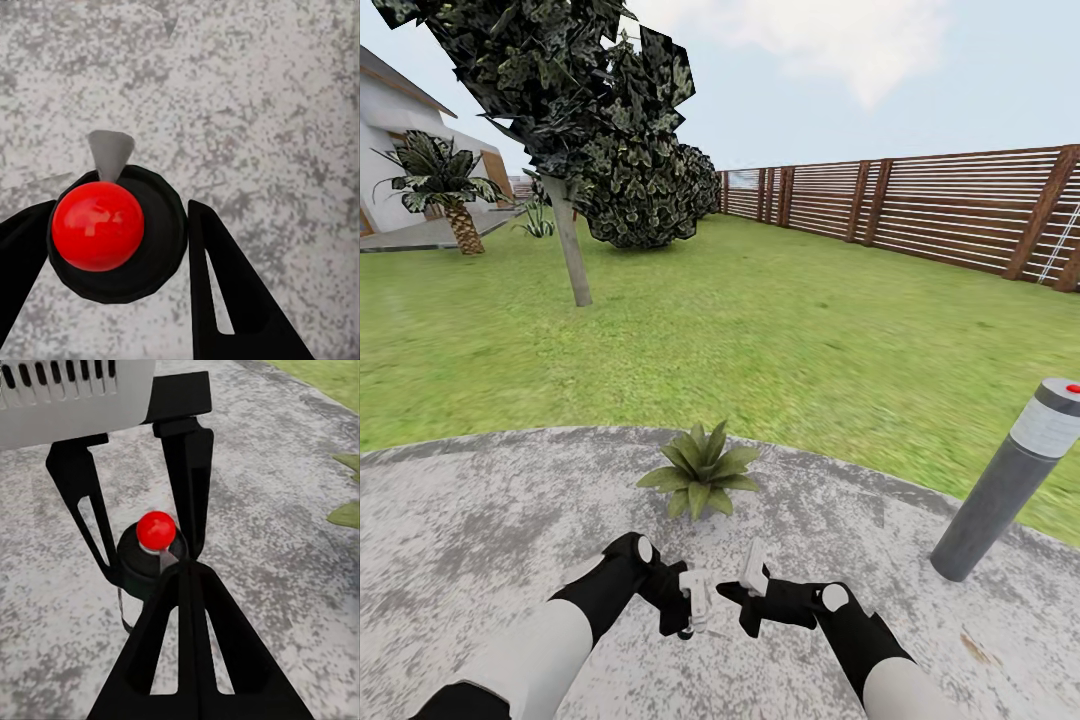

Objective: Pick up the pesticide atomizer in the garden and spray insectifuge to fully cover both potted plants in the garden.

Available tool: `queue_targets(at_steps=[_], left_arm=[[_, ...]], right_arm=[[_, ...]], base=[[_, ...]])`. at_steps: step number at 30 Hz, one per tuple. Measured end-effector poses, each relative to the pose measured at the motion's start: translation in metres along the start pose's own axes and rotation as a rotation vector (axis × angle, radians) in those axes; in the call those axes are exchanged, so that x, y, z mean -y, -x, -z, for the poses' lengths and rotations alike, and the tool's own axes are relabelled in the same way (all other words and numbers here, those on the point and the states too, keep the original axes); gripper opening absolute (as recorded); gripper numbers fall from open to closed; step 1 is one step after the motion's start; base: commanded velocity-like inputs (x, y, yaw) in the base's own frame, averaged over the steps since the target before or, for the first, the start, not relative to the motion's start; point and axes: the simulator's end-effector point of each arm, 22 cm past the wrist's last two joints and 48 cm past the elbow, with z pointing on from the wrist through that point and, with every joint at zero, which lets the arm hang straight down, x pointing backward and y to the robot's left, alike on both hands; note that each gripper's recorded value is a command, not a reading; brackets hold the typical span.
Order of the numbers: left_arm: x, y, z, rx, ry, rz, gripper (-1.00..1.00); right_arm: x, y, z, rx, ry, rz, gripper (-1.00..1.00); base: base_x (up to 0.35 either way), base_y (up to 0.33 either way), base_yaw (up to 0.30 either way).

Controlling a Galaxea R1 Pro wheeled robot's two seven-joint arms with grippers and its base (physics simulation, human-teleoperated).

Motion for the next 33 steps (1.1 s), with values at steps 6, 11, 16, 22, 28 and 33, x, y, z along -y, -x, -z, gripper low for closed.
queue_targets(at_steps=[6, 11, 16, 22, 28, 33], left_arm=[[0.000, 0.005, 0.000, 0.026, 0.000, -0.009, -1.00], [0.005, 0.011, 0.001, 0.058, -0.022, -0.015, -1.00], [0.008, 0.019, 0.002, 0.091, -0.041, 0.001, -1.00], [0.008, 0.020, 0.002, 0.096, -0.040, 0.004, -1.00], [0.006, 0.022, 0.003, 0.101, -0.035, 0.003, -1.00], [0.006, 0.028, 0.004, 0.128, -0.036, 0.016, -1.00]], right_arm=[[0.000, 0.000, 0.000, 0.000, 0.001, -0.001, -1.00], [0.000, 0.000, 0.000, -0.001, 0.001, 0.000, -1.00], [0.000, 0.000, 0.000, -0.001, 0.001, 0.000, -1.00], [0.000, 0.000, 0.000, -0.001, 0.000, 0.001, -1.00], [0.000, 0.000, 0.000, 0.000, 0.000, 0.000, -1.00], [0.000, 0.000, 0.000, 0.000, 0.000, 0.001, -1.00]], base=[[0.000, 0.000, 0.000], [0.000, 0.000, 0.000], [0.000, 0.000, 0.000], [0.000, 0.000, 0.000], [0.000, 0.000, 0.000], [0.000, 0.000, 0.000]])
